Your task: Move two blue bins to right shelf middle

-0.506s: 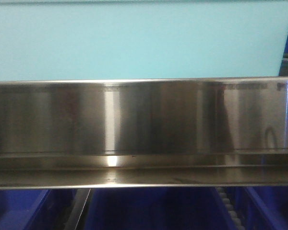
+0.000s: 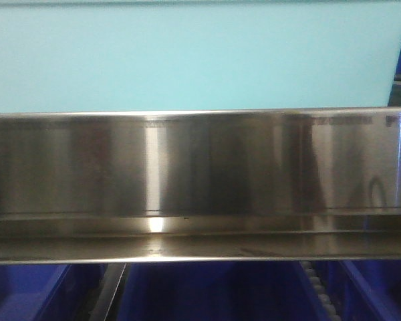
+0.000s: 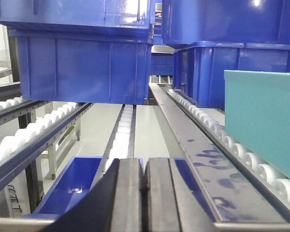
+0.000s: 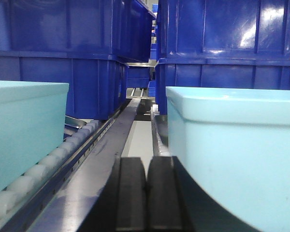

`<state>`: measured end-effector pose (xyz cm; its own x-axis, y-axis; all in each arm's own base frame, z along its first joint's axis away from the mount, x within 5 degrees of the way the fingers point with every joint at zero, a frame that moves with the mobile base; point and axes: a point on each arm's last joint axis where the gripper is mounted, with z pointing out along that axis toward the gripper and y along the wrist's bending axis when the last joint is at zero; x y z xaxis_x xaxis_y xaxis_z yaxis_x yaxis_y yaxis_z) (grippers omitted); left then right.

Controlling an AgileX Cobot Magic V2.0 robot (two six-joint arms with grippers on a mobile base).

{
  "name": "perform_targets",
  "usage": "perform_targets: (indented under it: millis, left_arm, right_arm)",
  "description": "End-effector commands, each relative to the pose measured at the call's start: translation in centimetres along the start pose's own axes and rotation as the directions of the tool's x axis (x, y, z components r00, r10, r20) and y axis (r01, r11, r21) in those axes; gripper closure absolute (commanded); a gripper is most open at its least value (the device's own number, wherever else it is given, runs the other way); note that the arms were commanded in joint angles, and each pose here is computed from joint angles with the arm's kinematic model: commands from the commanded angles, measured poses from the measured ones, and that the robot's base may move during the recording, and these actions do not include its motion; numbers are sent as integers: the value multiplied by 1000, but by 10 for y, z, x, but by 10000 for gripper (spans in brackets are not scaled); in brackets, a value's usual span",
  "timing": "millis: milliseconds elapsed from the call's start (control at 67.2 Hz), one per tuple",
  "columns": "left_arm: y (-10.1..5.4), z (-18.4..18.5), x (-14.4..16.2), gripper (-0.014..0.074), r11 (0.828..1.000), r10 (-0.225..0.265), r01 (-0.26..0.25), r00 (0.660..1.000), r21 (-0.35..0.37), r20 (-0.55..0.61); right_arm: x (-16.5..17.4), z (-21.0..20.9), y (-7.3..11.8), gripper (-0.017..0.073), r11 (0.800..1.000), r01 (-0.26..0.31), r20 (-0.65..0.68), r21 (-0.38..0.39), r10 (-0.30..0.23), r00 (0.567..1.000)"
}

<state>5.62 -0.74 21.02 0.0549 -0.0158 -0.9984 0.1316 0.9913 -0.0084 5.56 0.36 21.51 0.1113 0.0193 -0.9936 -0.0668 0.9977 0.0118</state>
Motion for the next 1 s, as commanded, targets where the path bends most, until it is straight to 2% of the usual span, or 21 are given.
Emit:
perform_targets:
  millis: [0,283,387,506,640,788,982]
  left_arm:
    - [0,0,-2,704,1000,1,-1,1000,-1,19]
    - [0,0,-2,704,1000,1,-1,1000,0,23]
    - [-1,-1,-9,704,1000,0,-1,995,6,96]
    - [0,-2,-17,704,1000,1,-1,998,0,63]
    - [1,-11,-52,704,1000,-1,1,999,-13,48]
    - [1,-15,-96,704,1000,-3,3,999,-22,42]
    - [2,8,-147,704,999,-13,8,991,-37,-135]
  right_arm:
    - [-2,0,0,726,1000,0,17,1,-1,1000]
    - [-2,0,0,726,1000,0,20,1,-1,1000]
    - [-5,0,0,726,1000,0,55,1,-1,998]
    - [-12,0,0,726,1000,0,40,1,-1,999]
    - [-49,-8,1,726,1000,1,-5,-1,-1,1000]
    - [-89,-12,1,726,1000,1,-125,-3,-1,992]
    - [-129,20,2,726,1000,1,-231,-2,-1,973]
